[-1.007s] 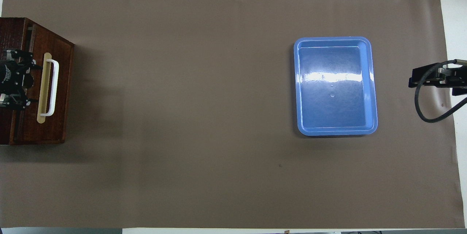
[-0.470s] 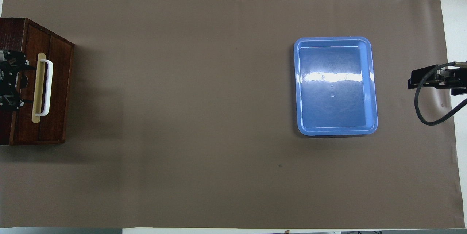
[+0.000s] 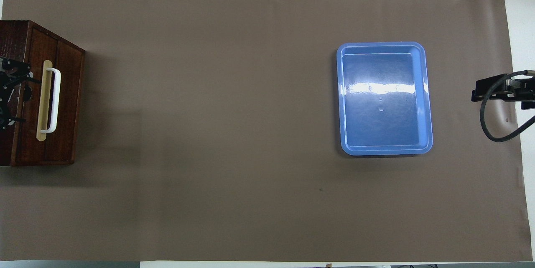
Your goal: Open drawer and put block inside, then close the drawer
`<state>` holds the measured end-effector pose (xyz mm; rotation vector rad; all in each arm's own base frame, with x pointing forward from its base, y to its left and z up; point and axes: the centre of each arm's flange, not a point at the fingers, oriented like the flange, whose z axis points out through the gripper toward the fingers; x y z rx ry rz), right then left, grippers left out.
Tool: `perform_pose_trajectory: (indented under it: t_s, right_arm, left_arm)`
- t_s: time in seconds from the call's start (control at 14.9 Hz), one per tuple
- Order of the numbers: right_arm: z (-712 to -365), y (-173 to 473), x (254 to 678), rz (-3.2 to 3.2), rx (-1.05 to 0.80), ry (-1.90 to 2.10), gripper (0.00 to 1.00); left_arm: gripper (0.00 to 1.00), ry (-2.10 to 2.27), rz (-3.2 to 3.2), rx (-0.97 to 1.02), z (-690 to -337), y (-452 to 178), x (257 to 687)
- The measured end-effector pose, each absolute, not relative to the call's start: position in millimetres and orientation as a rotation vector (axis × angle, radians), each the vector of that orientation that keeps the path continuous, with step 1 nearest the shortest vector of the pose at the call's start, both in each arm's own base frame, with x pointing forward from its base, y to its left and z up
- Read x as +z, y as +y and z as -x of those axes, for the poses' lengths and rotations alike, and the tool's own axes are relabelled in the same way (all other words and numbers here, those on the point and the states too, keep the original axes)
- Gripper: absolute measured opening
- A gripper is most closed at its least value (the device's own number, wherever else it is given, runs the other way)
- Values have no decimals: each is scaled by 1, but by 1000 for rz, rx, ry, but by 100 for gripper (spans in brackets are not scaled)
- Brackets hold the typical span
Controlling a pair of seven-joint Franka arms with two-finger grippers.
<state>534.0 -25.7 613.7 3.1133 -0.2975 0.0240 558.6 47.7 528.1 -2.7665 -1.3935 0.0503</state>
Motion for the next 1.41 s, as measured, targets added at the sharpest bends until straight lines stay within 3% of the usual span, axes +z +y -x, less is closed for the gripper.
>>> perform_pose_trajectory:
  t_s: [0.34, 0.67, 1.41]
  right_arm:
    - [-534, -25, 611, -3113, 18, -296, 100]
    - [-534, -25, 609, -3113, 10, -295, 100]
    - [-534, -24, 607, -3123, 4, -156, 100]
  left_arm:
    - [100, -784, 2986, 156, -536, 4, 549]
    - [100, -386, 3084, 243, -540, 3, 555]
    - [100, -92, 3118, 238, -541, -19, 575]
